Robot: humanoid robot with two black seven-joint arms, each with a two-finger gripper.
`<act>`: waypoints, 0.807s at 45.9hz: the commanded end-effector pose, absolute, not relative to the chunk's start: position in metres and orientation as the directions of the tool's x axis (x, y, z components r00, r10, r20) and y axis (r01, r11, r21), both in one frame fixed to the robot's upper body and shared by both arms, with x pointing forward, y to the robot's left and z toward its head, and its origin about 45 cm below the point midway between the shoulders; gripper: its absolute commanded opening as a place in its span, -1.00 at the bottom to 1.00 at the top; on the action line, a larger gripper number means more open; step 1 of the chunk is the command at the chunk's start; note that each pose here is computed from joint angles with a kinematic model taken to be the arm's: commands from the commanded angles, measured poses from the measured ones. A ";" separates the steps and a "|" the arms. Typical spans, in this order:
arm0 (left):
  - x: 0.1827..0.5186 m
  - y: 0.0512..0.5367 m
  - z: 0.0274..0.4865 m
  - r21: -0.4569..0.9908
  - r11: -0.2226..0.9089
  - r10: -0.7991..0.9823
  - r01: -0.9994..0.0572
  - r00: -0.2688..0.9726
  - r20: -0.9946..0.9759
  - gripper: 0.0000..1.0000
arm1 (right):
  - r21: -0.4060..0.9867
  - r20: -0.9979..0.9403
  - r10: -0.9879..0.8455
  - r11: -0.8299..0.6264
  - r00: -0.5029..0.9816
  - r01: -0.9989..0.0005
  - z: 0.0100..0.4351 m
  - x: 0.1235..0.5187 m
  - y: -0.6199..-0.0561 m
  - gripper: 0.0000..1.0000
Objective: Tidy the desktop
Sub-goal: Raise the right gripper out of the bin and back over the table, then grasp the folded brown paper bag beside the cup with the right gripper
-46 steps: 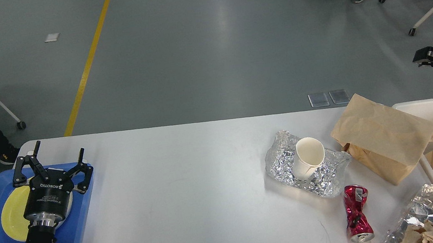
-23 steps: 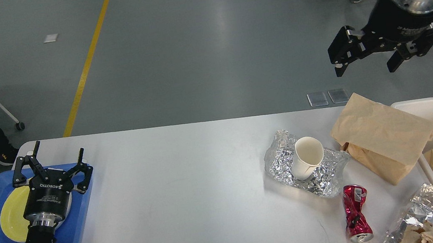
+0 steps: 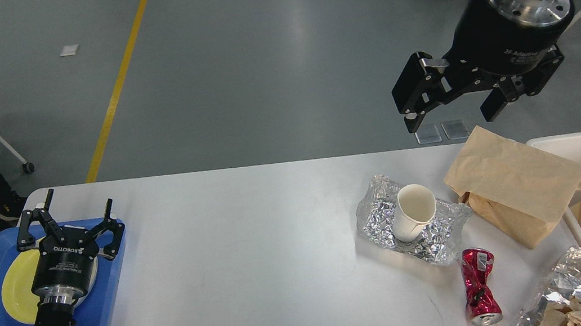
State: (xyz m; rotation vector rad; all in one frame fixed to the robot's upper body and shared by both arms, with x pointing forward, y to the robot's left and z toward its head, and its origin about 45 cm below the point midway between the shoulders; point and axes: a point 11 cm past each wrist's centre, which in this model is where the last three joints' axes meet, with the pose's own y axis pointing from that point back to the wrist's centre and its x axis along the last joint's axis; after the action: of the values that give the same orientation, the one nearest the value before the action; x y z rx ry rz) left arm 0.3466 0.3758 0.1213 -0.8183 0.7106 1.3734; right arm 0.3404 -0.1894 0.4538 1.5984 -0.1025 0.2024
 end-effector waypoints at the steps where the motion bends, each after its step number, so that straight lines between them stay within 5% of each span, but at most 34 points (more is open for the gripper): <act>1: 0.347 0.375 0.121 -0.084 0.019 0.549 -0.996 0.080 -0.832 0.93 | 0.982 0.186 0.054 -0.038 0.981 -0.184 0.447 0.342 -0.191 1.00; 16: 0.347 0.376 0.121 -0.084 0.017 0.549 -0.996 0.080 -0.832 0.93 | 0.980 0.198 -0.002 0.001 0.980 -0.198 0.404 0.357 -0.220 1.00; 37: 0.347 0.376 0.121 -0.085 0.017 0.548 -0.996 0.080 -0.832 0.93 | 0.953 0.300 -0.397 0.149 0.867 -0.262 0.268 0.386 -0.390 1.00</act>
State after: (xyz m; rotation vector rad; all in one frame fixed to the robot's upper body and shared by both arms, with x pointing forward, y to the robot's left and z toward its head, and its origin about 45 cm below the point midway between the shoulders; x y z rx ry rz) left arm 0.3467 0.3755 0.1215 -0.8194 0.7102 1.3728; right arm 0.3847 -0.3633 0.3023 1.4850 -0.5179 -0.0718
